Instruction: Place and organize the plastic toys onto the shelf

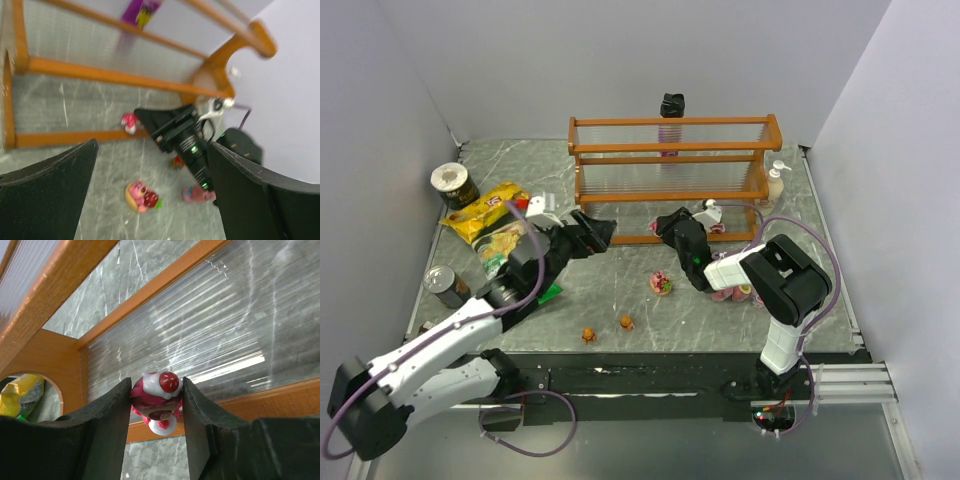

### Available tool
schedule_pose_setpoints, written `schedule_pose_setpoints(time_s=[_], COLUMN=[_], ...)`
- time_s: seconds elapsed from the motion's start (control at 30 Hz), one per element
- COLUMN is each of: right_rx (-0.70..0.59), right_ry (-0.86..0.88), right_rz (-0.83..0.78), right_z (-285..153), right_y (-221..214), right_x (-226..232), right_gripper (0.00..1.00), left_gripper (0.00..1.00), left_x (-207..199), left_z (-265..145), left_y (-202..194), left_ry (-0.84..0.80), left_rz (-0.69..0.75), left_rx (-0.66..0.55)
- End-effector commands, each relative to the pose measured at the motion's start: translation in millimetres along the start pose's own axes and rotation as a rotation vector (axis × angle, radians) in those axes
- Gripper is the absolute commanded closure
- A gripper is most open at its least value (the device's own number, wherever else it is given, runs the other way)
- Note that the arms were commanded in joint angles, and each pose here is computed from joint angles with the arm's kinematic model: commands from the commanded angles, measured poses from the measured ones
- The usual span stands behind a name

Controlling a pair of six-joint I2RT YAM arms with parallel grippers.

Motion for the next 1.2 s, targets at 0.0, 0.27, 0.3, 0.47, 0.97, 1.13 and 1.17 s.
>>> schedule_pose_setpoints(time_s=[0.0,0.27,0.3,0.47,0.97,1.13,1.17], right_rx=[-0.069,-0.08,-0.08,-0.06,0.112,0.149,0.151], right_ry=[0.057,0.129,0.123,0.059,-0.103,-0.136,-0.143], right_rz=[-0.027,-0.18,-0.205,-0.224,-0.222,-0.22,-0.222], right_z=[4,0,0,6,14,15,16], right_y=[21,34,35,40,23,9,8], right_x=[14,29,29,27,17,7,5], right_gripper=[1.0,1.0,1.0,1.0,0.99,0.98,0.98], left_gripper=[0.04,0.04,0.04,0.04,0.03,0.04,0.04], left_x=[13,35,36,40,52,53,53], left_z=[13,41,43,54,69,67,66], left_y=[-27,-55,-56,-60,-72,-71,-71], left_ry=[-0.005,0.001,0.001,0.021,0.067,0.06,0.058], left_rz=[-0.038,0.039,0.051,0.07,0.054,0.05,0.049], left_rx=[0.155,0.214,0.214,0.216,0.262,0.26,0.262])
Point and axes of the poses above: each gripper's point midway between its finger pads, its own z axis out along the fingers, its own x axis along the line the jaws close on, y = z × x, the point moved 5 cm from there along -z, back along the fingers, and after that the axes turned 13 degrees about -z, right-handed, at the moved point
